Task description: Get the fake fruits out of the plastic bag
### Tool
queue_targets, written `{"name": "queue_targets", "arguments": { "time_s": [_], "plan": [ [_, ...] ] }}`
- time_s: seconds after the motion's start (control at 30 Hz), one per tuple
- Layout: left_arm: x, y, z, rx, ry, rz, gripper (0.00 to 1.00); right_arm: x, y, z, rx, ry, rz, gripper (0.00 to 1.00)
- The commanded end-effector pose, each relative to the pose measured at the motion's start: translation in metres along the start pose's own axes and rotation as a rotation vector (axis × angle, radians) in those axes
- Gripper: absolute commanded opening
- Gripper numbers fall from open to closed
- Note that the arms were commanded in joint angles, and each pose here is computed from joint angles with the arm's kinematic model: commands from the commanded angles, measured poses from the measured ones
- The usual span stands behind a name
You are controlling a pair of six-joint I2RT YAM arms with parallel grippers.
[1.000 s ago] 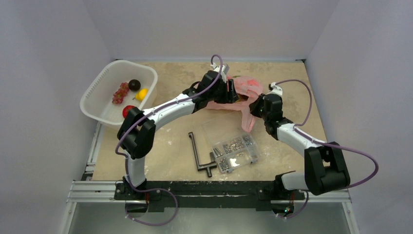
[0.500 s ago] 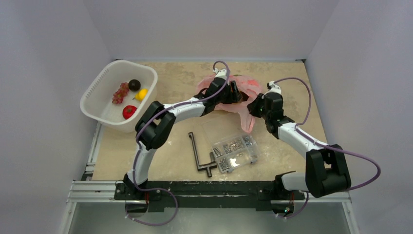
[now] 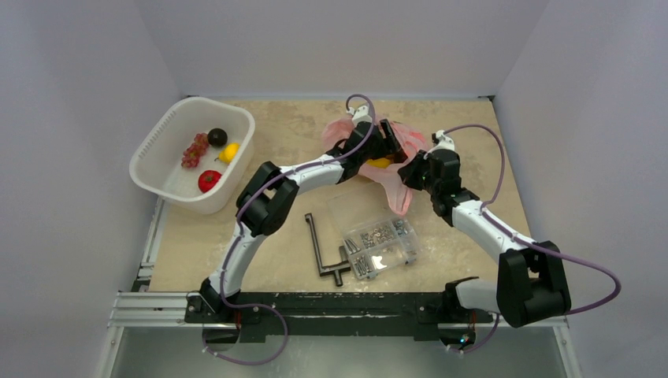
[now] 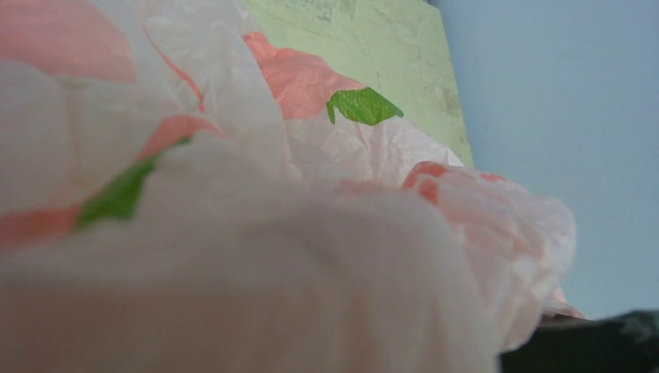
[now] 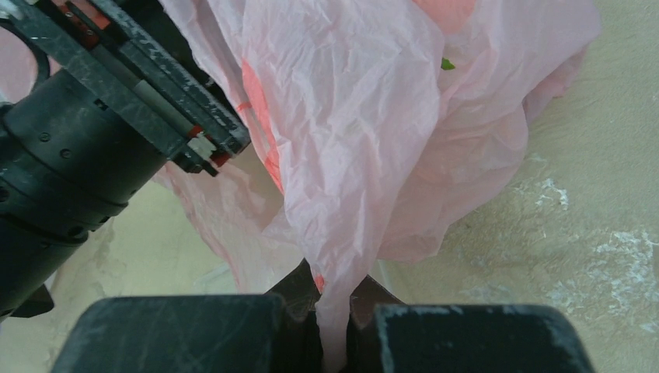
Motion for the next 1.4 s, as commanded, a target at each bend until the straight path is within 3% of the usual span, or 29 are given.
{"name": "queue_targets", "arguments": {
  "time_s": [0.0,0.4,0.63,0.73,0.93,1.07,1.37],
  "plan": [
    [-0.010,-0.021,0.011,0.037,0.014,0.079,0.70,0.005,0.014,-0.021,-0.011,-0.051,-0.056,0.00],
    [-0.019,-0.001,0.047,-0.013,0.198,-0.029,0.68,0.013,0.009,-0.018,-0.005,-0.081,-0.024,0.00],
    [-0.021,0.009,0.056,-0.011,0.233,-0.041,0.50,0.018,0.006,-0.019,0.018,-0.094,-0.001,0.00],
    [-0.014,0.000,0.047,-0.050,0.225,-0.022,0.33,0.019,0.002,-0.016,0.030,-0.098,0.021,0.00],
    [-0.001,-0.023,0.021,-0.130,0.183,0.030,0.09,0.022,-0.006,-0.004,0.033,-0.081,0.031,0.00],
    [0.004,-0.037,0.003,-0.143,0.160,0.091,0.00,0.024,-0.010,0.004,0.037,-0.072,0.039,0.00],
    [0.028,-0.063,-0.036,-0.224,0.092,0.138,0.00,0.030,-0.022,0.020,0.024,-0.063,0.098,0.00]
  ]
}}
Point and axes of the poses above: each gripper's point midway between its finger pads, its own x axis back along the fingers, its own y axis along the line the jaws close on, z = x × y, the point moved 9 cm from there along x, back along the fingers, and after that the axes turned 5 degrees about x, right-handed, at the moved point
